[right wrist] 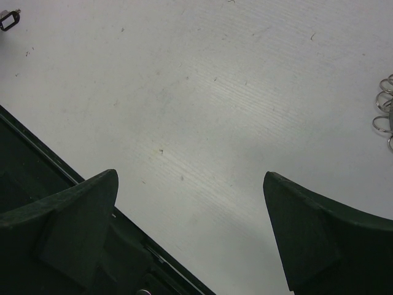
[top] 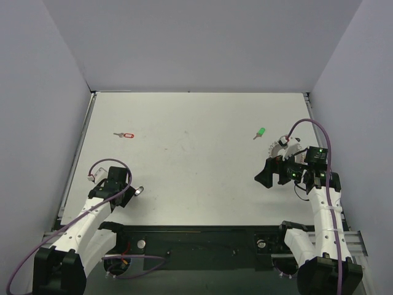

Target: Put the keys on the keyring

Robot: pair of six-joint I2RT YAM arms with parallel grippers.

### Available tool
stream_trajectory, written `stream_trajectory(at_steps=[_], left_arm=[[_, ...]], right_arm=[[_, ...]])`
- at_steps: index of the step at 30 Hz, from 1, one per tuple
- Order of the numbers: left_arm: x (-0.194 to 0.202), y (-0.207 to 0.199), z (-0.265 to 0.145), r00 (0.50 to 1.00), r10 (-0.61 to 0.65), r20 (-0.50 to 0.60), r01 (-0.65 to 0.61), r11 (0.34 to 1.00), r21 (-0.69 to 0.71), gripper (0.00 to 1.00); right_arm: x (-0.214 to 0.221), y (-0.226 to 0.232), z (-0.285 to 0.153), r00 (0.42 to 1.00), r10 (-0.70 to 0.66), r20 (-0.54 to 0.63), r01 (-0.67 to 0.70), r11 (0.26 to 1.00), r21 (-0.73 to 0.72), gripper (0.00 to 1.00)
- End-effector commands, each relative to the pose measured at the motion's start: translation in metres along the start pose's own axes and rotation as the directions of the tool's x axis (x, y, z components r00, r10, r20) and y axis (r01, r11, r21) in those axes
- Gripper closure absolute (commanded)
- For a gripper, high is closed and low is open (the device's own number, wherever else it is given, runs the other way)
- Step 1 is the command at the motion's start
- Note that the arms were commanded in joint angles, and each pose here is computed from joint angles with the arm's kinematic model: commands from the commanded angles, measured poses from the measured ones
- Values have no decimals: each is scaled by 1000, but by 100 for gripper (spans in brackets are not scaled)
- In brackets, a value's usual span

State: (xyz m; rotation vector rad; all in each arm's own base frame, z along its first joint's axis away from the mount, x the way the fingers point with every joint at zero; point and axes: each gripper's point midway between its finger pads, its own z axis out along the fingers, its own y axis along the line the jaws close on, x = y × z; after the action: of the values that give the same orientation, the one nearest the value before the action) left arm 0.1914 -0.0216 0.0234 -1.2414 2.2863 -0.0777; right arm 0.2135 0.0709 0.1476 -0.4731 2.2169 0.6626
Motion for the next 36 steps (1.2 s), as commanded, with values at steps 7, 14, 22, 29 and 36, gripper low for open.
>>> stream_trajectory(at_steps=[7, 14, 22, 29, 36], left_arm=[[0, -6, 6, 998, -64, -1, 64, 997, 36, 60], [-1, -10, 9, 997, -78, 3, 78, 995, 60, 60], [-2, -15, 12, 996, -84, -4, 84, 994, 73, 73], [-3, -16, 11, 997, -83, -1, 83, 993, 85, 90], [-16, -39, -13, 1000, -14, 17, 11, 983, 183, 100]], right_arm=[[-11, 14, -4, 999, -38, 28, 40, 997, -62, 1], [-10, 15, -4, 999, -42, 30, 44, 997, -71, 1], [-10, 18, -5, 998, -47, 33, 50, 995, -87, 1], [-9, 19, -5, 999, -43, 32, 46, 994, -95, 1], [-9, 21, -6, 998, -50, 33, 53, 994, -99, 1]])
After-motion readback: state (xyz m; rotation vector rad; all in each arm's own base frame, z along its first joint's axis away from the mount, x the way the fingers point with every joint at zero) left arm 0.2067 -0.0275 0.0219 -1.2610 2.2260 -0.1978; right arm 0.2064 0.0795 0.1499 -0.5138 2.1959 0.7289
